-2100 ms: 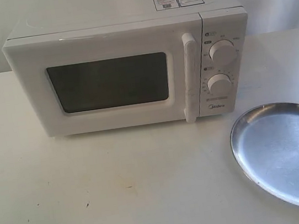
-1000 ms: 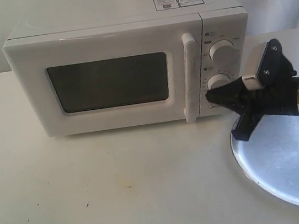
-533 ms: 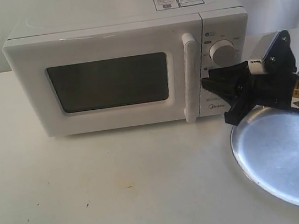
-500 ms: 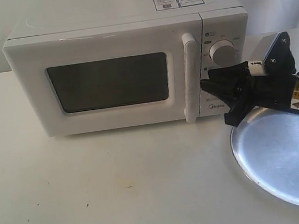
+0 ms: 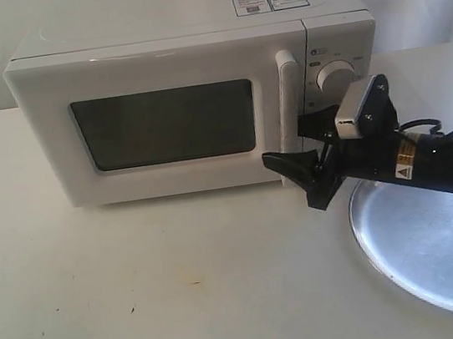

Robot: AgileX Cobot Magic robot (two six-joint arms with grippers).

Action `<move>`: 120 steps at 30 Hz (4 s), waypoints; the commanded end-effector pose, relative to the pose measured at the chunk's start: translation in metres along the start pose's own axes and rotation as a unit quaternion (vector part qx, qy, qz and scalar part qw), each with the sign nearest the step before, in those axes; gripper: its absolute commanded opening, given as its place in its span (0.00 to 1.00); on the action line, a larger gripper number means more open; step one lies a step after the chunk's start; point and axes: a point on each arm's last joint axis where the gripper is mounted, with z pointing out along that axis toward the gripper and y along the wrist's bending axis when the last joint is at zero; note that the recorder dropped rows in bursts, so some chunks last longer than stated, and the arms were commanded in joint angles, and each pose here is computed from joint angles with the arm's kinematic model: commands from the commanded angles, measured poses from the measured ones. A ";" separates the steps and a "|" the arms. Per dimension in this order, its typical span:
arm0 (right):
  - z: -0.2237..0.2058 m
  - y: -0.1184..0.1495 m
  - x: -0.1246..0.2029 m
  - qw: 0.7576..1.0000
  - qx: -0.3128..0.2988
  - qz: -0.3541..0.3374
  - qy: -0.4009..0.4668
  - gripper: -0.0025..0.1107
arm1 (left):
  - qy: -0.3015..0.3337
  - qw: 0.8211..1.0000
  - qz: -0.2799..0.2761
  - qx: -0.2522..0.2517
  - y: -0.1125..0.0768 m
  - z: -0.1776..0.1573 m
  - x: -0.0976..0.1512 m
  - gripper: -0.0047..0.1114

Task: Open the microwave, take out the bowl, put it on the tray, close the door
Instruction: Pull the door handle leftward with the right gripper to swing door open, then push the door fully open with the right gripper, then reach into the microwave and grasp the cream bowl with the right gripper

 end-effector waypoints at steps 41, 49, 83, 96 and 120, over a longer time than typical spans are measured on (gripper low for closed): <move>-0.012 0.060 -0.046 0.948 -0.299 -0.048 0.098 0.45 | -0.003 1.000 -0.004 0.002 0.000 -0.001 -0.001 0.04; -0.020 0.049 -0.013 0.949 -0.161 0.063 0.262 0.43 | -0.003 1.000 -0.004 0.002 0.000 -0.001 -0.001 0.04; -0.034 0.041 -0.130 0.997 -0.033 0.000 0.074 0.02 | -0.003 1.000 -0.004 0.002 0.000 -0.001 -0.001 0.04; -0.033 0.068 -0.125 0.979 -0.174 -0.102 0.042 0.02 | -0.003 1.000 -0.004 0.002 0.000 -0.001 -0.001 0.04; 0.149 0.050 -0.048 0.973 -0.009 -0.221 0.062 0.58 | -0.003 1.000 -0.004 0.002 0.000 -0.001 -0.001 0.04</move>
